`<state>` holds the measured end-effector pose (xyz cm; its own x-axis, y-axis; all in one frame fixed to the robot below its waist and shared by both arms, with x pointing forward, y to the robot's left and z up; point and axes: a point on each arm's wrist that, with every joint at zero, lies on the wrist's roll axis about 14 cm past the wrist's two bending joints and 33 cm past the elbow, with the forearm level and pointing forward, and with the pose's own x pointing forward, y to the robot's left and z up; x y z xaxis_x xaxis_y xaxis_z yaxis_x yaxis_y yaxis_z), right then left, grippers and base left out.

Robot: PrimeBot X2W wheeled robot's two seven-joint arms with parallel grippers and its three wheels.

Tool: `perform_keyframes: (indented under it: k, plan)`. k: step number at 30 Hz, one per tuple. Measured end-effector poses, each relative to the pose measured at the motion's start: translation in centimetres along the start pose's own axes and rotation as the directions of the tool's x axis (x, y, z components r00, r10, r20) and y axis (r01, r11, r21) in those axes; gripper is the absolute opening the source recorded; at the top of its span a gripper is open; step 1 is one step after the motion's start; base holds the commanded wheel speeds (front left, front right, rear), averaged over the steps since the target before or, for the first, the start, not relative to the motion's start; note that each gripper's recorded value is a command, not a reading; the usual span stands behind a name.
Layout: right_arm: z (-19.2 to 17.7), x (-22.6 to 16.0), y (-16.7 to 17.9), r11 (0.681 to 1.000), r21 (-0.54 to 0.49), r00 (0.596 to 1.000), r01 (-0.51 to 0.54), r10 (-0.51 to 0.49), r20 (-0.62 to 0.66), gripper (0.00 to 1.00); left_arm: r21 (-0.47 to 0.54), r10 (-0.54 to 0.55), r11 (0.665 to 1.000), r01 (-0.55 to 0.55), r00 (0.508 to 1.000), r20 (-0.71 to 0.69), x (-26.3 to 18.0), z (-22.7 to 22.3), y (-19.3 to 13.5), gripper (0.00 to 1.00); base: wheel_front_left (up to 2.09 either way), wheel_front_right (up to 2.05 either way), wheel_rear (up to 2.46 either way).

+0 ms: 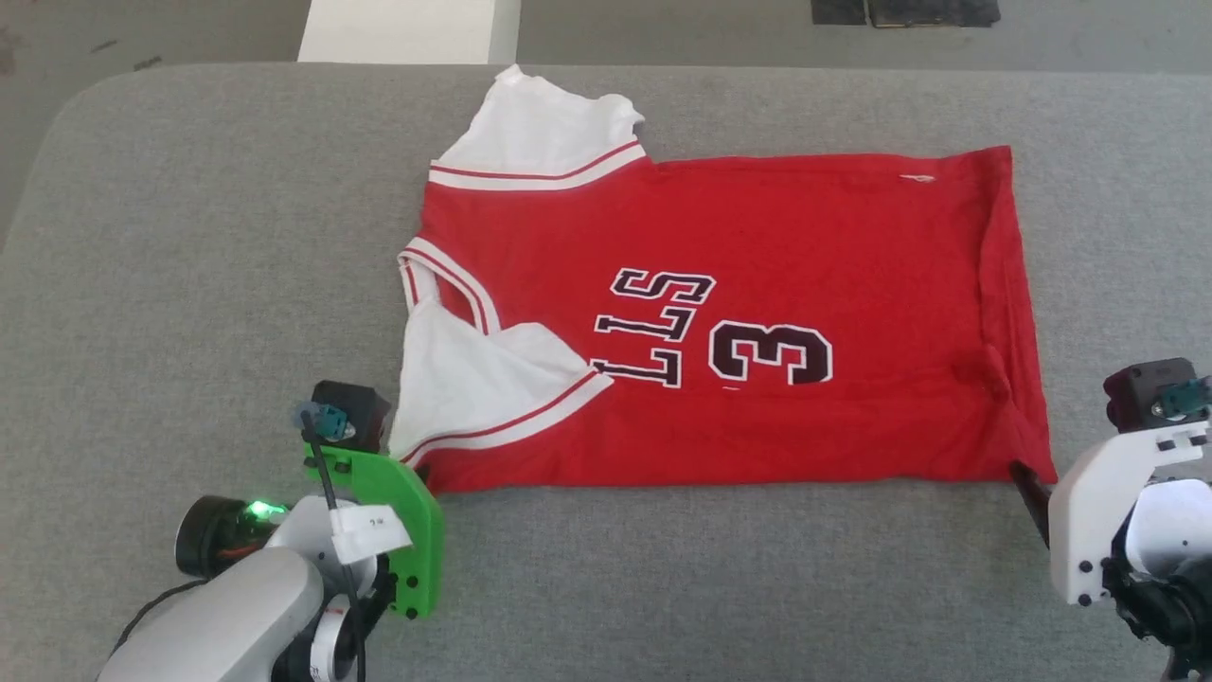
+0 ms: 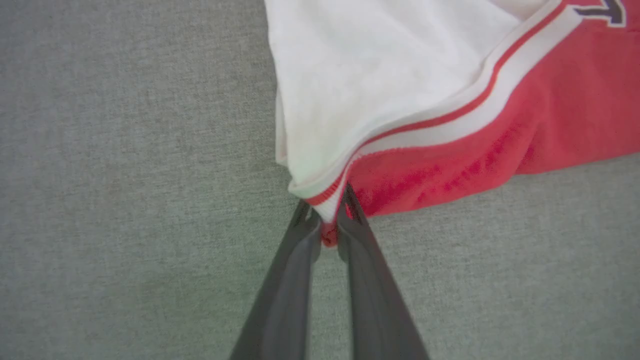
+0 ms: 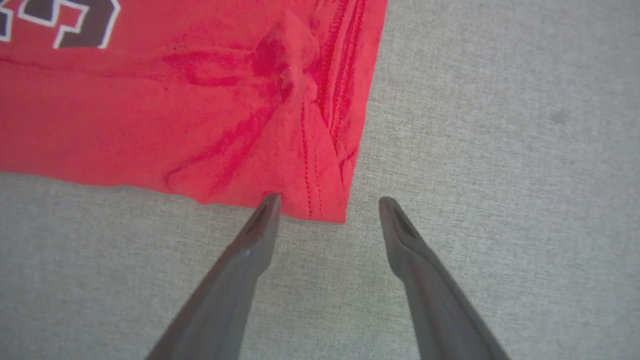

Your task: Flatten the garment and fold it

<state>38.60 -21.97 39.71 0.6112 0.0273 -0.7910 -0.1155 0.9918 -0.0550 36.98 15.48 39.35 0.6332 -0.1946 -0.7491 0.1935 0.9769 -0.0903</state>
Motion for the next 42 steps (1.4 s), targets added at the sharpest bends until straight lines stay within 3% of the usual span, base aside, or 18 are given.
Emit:
perform_keyframes:
  k: [13, 14, 15, 24, 34, 42]
  plan:
    - [-1.3, 3.1, 0.9, 1.0, -0.025, 0.993, 0.011, -0.014, -0.119, 1.0, 0.011, -0.01, 1.0, 0.01, 1.0, -0.002, -0.5, -0.1, 0.0, 0.0, 0.0, 0.0, 0.0]
    - [-1.2, 3.2, 1.0, 1.0, -0.025, 0.992, 0.008, -0.011, -0.123, 0.82, 0.012, -0.006, 1.0, 0.007, 1.0, -0.008, -0.4, -0.3, 0.1, 0.0, 0.0, 0.0, 0.0]
    - [-1.2, 3.3, 1.0, 1.0, -0.023, 0.992, 0.005, -0.008, -0.123, 0.0, 0.016, -0.003, 1.0, 0.003, 1.0, -0.016, -0.3, -0.5, 0.2, 0.0, 0.0, 0.0, 0.0]
    - [-0.9, 2.6, 1.4, 1.0, -0.016, 0.993, -0.018, 0.016, -0.115, 0.0, 0.037, 0.011, 0.999, -0.01, 1.0, -0.028, -0.5, -0.7, 0.9, 0.0, 0.0, 0.0, 0.0]
    - [-1.1, -1.3, 0.2, 0.999, -0.03, 0.994, -0.04, 0.037, -0.106, 0.0, 0.069, 0.007, 0.998, -0.007, 1.0, 0.0, -3.1, -0.2, 1.2, 0.0, 0.0, 0.0, 0.0]
    - [-4.8, -4.6, -0.3, 0.997, -0.047, 0.977, -0.059, 0.048, -0.207, 0.0, 0.075, -0.036, 0.996, 0.045, 0.993, -0.112, -5.6, -4.3, -0.1, 0.0, 0.0, 0.0, 0.0]
